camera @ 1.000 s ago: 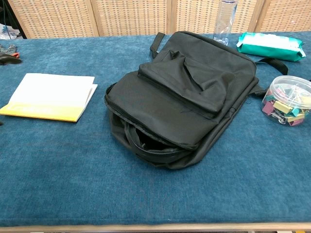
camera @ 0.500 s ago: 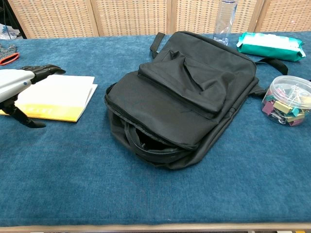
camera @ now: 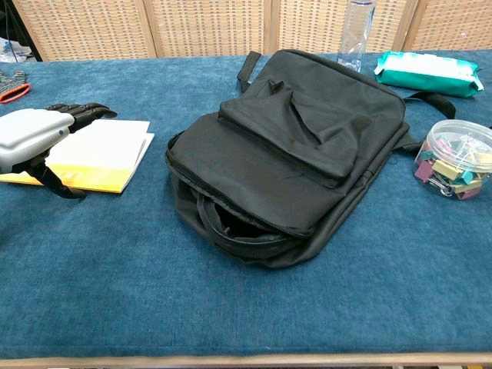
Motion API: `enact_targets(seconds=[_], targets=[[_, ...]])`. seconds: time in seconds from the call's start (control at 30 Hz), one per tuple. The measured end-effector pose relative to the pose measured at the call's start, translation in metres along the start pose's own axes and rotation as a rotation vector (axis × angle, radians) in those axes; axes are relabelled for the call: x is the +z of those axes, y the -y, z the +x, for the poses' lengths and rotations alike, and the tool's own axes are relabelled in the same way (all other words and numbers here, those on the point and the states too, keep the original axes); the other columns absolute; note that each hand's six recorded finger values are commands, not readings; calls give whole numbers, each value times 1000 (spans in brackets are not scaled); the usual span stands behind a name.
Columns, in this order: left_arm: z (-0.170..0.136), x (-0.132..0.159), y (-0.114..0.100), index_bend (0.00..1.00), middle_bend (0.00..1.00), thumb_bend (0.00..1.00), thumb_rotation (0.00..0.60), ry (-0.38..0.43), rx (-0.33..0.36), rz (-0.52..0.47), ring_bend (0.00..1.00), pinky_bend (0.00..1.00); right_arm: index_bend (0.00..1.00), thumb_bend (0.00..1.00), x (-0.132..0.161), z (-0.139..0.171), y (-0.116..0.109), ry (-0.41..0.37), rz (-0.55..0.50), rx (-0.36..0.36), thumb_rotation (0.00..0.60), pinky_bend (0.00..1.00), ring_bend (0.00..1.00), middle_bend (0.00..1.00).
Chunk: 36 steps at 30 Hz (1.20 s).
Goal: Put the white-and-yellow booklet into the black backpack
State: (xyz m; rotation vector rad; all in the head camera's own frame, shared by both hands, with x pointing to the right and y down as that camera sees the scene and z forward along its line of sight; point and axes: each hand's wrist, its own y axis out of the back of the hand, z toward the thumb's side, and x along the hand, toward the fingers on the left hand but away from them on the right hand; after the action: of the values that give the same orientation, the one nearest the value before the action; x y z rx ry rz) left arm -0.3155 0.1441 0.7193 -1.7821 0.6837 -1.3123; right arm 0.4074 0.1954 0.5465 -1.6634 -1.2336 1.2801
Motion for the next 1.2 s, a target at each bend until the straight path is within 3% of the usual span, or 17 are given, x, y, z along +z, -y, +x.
enact_targets(seconds=[0.27,0.53,0.83,0.97,1.2], targets=[[5,2,-2,27,0,145,600,11,22,7,1,48,0,0,0,0,0,1,-5,3,600,0,0,0],[9,4,-2,298,190,251,600,33,58,65,209,354,0,0,-1,1,0,3,-6,6,600,0,0,0],[13,9,-2,503,344,286,600,53,119,113,371,498,0,0,-1,1,1,3,-10,9,600,0,0,0],[13,10,-3,521,352,330,600,56,144,123,387,539,0,0,-1,1,0,4,-12,9,600,0,0,0],[16,7,1,521,352,510,600,43,152,125,413,578,0,0,-1,1,1,3,-16,14,600,0,0,0]])
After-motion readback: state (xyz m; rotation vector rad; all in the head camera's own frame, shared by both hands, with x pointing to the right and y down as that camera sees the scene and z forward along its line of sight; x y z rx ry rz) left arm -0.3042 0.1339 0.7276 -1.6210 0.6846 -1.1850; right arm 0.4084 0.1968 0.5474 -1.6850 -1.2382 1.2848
